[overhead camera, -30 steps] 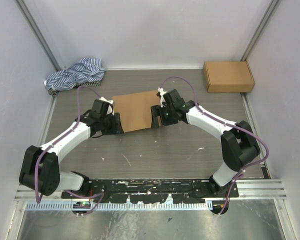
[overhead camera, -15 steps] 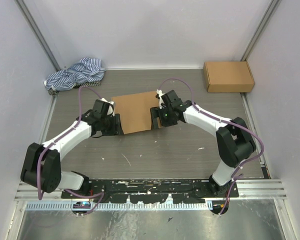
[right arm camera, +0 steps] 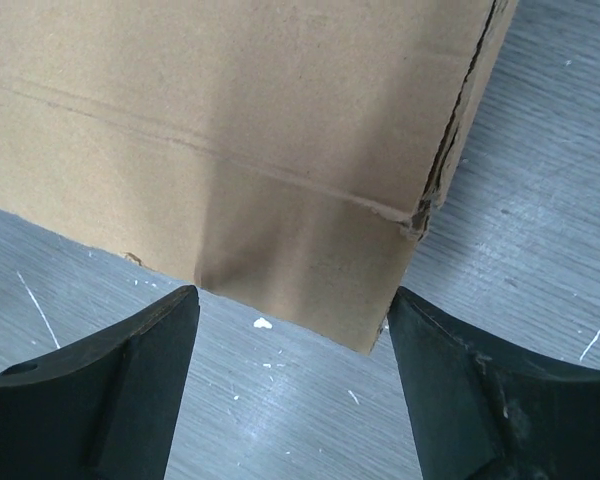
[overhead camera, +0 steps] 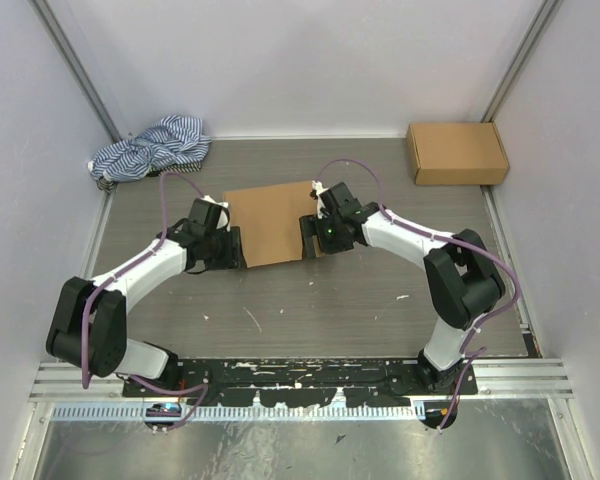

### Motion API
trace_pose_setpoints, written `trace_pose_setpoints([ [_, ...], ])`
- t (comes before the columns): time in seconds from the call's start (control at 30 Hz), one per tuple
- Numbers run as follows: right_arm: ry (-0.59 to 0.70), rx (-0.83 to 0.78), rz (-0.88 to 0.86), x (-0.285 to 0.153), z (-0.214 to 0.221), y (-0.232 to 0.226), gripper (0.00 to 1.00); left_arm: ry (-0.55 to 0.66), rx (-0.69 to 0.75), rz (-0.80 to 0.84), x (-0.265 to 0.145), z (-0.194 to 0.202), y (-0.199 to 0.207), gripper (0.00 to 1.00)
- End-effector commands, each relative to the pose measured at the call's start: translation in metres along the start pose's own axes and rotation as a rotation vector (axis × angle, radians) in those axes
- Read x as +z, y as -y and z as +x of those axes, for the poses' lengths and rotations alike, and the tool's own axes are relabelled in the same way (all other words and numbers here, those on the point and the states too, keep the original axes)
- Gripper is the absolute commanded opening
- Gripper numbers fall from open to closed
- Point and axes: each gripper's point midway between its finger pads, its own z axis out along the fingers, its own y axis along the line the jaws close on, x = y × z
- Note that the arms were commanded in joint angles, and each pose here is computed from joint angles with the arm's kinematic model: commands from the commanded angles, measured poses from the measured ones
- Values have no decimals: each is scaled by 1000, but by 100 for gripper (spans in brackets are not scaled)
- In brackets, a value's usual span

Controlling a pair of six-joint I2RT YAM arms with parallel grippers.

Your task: Fold the paper box

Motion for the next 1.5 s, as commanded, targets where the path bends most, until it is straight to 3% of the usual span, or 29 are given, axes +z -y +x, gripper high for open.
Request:
trace_pose_setpoints([
  [0.0, 70, -22, 29, 7, -13, 3, 81, 41, 16, 2, 3, -12, 1, 56],
  [0.93, 208, -1, 94, 4, -19, 20, 79, 132, -47, -172, 28, -15, -37, 56],
  [1.13, 289, -22, 32, -33, -31, 3, 79, 169, -51, -152, 8, -11, -35, 56],
  [1.3, 426, -64, -2, -76, -77, -18, 75, 239, -57, -29, -25, -16, -12, 52],
  [1.33, 446, -72, 9, -79, -88, -19, 68, 260, -53, 14, -32, -19, -4, 45],
  [1.4, 478, -80, 34, -80, -112, -18, 31, 283, -39, 114, -38, -21, 14, 22],
  [1.47, 511, -75, 44, -78, -143, -16, 3, 275, -22, 211, -39, -18, 30, 1],
])
